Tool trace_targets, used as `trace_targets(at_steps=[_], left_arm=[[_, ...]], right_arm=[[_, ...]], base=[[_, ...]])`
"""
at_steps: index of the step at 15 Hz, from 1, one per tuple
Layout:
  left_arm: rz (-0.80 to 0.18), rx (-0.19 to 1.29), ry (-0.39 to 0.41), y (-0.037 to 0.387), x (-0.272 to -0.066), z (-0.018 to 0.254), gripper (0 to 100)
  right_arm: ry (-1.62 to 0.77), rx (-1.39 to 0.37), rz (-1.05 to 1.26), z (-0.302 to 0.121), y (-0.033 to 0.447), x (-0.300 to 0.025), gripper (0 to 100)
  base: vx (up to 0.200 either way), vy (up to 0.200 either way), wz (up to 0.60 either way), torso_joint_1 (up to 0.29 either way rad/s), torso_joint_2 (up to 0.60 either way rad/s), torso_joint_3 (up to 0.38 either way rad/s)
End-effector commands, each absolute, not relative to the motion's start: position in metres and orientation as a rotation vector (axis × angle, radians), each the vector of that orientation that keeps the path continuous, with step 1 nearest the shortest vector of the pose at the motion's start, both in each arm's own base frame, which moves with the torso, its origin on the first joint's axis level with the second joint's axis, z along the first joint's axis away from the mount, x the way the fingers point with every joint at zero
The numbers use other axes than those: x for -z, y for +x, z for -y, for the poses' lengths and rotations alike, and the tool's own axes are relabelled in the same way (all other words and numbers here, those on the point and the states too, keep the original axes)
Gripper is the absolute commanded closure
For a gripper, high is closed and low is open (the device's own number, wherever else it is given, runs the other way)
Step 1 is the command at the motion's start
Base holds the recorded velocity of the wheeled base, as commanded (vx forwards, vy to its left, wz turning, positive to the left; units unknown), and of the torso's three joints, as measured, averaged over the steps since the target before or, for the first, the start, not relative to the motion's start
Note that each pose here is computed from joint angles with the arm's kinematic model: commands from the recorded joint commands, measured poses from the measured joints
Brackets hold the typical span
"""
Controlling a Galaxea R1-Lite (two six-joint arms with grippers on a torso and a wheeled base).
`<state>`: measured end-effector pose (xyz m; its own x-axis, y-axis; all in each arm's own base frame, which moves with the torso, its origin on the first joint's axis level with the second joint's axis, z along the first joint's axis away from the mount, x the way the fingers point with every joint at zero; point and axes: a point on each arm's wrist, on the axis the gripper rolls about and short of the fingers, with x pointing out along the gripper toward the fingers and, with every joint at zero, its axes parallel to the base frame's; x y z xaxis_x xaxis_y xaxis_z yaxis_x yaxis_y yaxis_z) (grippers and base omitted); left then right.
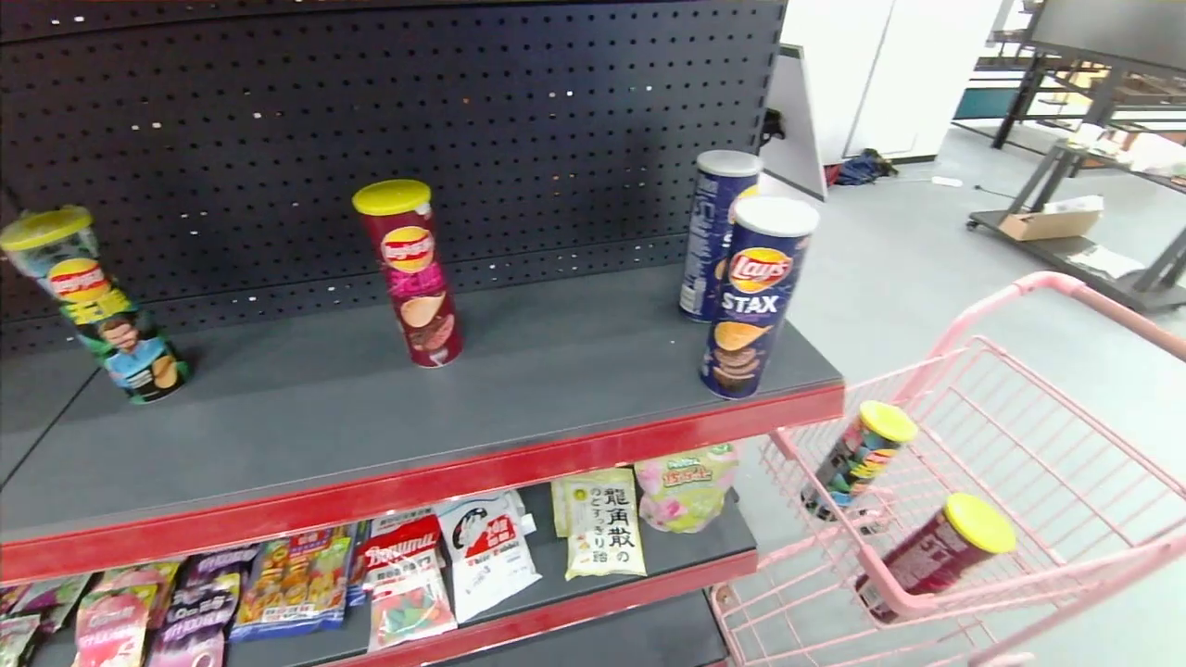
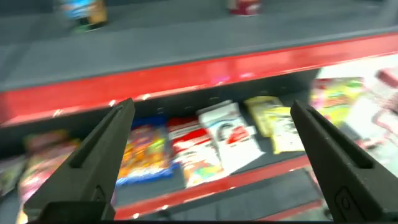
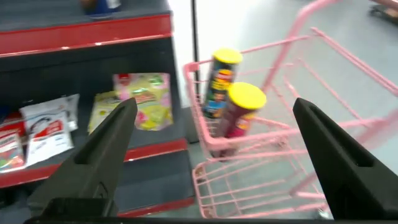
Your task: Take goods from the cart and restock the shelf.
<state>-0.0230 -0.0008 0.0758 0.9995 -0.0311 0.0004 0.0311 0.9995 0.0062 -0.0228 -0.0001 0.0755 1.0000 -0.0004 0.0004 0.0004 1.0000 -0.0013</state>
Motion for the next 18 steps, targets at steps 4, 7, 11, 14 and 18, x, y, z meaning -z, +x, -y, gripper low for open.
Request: trace_targets(at_steps=[4, 7, 11, 14, 18], left_arm=[[0.000, 0.031, 0.006, -0.0229, -0.0757, 0.0008, 0], [0.000, 0.031, 0.006, -0.0229, -0.0757, 0.0008, 0], [0.000, 0.032, 0.008, -0.0229, -0.0757, 0.0008, 0], [0.000, 0.032, 0.008, -0.0229, -0.0757, 0.0008, 0], [0.000, 0.031, 0.008, -0.0229, -0.0757, 0.0008, 0]], right_arm=[[-0.002, 0.000, 0.000, 0.0001, -0.0228, -0.0755, 0], [-0.002, 0.000, 0.000, 0.0001, -0.0228, -0.0755, 0], [-0.002, 0.000, 0.000, 0.0001, -0.0228, -0.0755, 0], [-0.002, 0.000, 0.000, 0.0001, -0.0228, -0.0755, 0], [-0.002, 0.000, 0.000, 0.0001, -0.0228, -0.0755, 0]], base=[[0.000, 0.000, -0.30, 0.002, 0.00, 0.001], [0.000, 0.000, 0.00, 0.000, 0.00, 0.000], [0.000, -0.200, 0.00, -0.004, 0.01, 0.002], [0.000, -0.200, 0.00, 0.007, 0.00, 0.001], [0.000, -0.050, 0.00, 0.001, 0.00, 0.001]])
